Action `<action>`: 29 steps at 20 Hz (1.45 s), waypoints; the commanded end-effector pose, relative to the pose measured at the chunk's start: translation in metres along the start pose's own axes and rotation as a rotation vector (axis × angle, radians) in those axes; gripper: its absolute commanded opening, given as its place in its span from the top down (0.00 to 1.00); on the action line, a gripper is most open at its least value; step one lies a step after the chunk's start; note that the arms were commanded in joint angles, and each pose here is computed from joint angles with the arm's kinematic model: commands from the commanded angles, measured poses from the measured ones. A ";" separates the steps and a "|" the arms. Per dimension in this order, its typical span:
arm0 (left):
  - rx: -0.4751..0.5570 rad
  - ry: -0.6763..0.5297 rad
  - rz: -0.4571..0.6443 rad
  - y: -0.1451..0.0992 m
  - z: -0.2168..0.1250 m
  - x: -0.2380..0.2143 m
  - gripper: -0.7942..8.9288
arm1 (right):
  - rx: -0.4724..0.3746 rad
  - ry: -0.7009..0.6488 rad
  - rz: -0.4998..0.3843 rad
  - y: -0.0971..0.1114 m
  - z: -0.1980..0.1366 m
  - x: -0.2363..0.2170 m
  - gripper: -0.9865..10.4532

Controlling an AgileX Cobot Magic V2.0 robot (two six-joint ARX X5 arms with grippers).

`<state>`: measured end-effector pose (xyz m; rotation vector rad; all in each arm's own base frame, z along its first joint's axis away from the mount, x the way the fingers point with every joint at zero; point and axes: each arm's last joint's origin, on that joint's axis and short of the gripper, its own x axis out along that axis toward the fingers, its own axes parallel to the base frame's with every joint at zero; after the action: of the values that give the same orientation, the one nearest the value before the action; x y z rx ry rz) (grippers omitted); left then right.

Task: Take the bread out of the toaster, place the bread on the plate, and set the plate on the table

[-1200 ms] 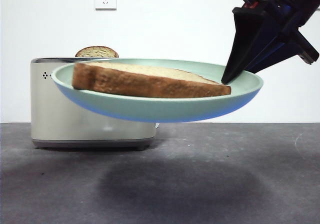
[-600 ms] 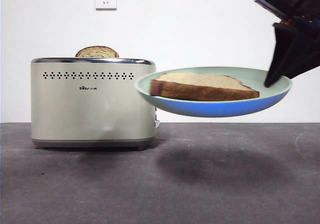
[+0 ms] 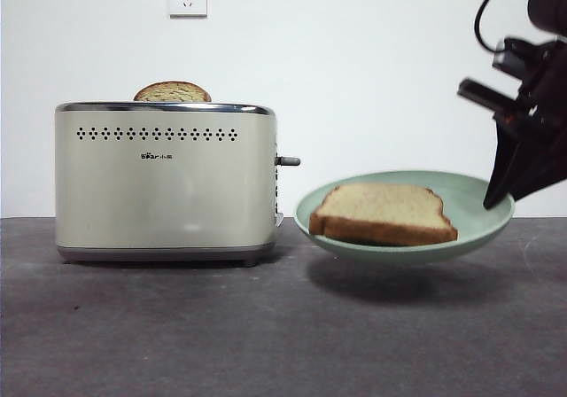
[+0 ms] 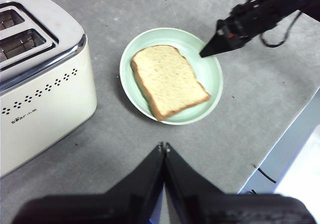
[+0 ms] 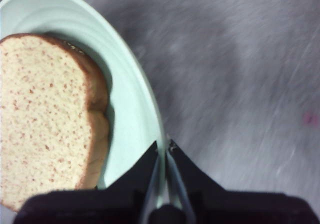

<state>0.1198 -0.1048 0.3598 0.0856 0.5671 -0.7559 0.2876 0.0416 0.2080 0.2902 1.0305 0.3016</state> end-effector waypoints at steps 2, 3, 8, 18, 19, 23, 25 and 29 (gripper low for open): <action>0.010 -0.006 -0.009 -0.001 0.001 -0.001 0.93 | 0.049 0.001 -0.006 -0.014 0.004 0.022 0.93; 0.010 -0.004 -0.009 -0.001 0.000 -0.001 0.93 | 0.056 0.002 -0.009 -0.017 0.005 0.027 0.93; 0.008 0.011 -0.007 0.000 -0.001 -0.001 0.93 | 0.060 0.006 -0.017 -0.028 0.006 0.051 0.93; 0.007 0.024 -0.006 0.000 -0.002 -0.001 0.93 | -0.003 0.025 -0.009 -0.031 0.004 0.059 0.47; 0.007 0.024 -0.006 0.000 -0.002 -0.001 0.93 | -0.009 0.017 -0.008 -0.030 0.005 0.056 0.47; 0.007 0.027 -0.005 0.000 -0.003 -0.001 0.93 | -0.060 -0.048 0.001 -0.016 0.010 0.021 0.47; 0.007 0.027 -0.005 0.000 -0.003 -0.001 0.93 | -0.092 -0.076 0.006 -0.006 0.008 -0.008 0.47; 0.007 0.027 -0.005 0.000 -0.003 -0.001 0.93 | -0.166 -0.092 0.057 0.023 -0.016 -0.077 0.47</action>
<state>0.1185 -0.1039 0.3573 0.0943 0.5982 -0.7558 0.2379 0.0346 0.2663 0.2000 0.9155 0.4001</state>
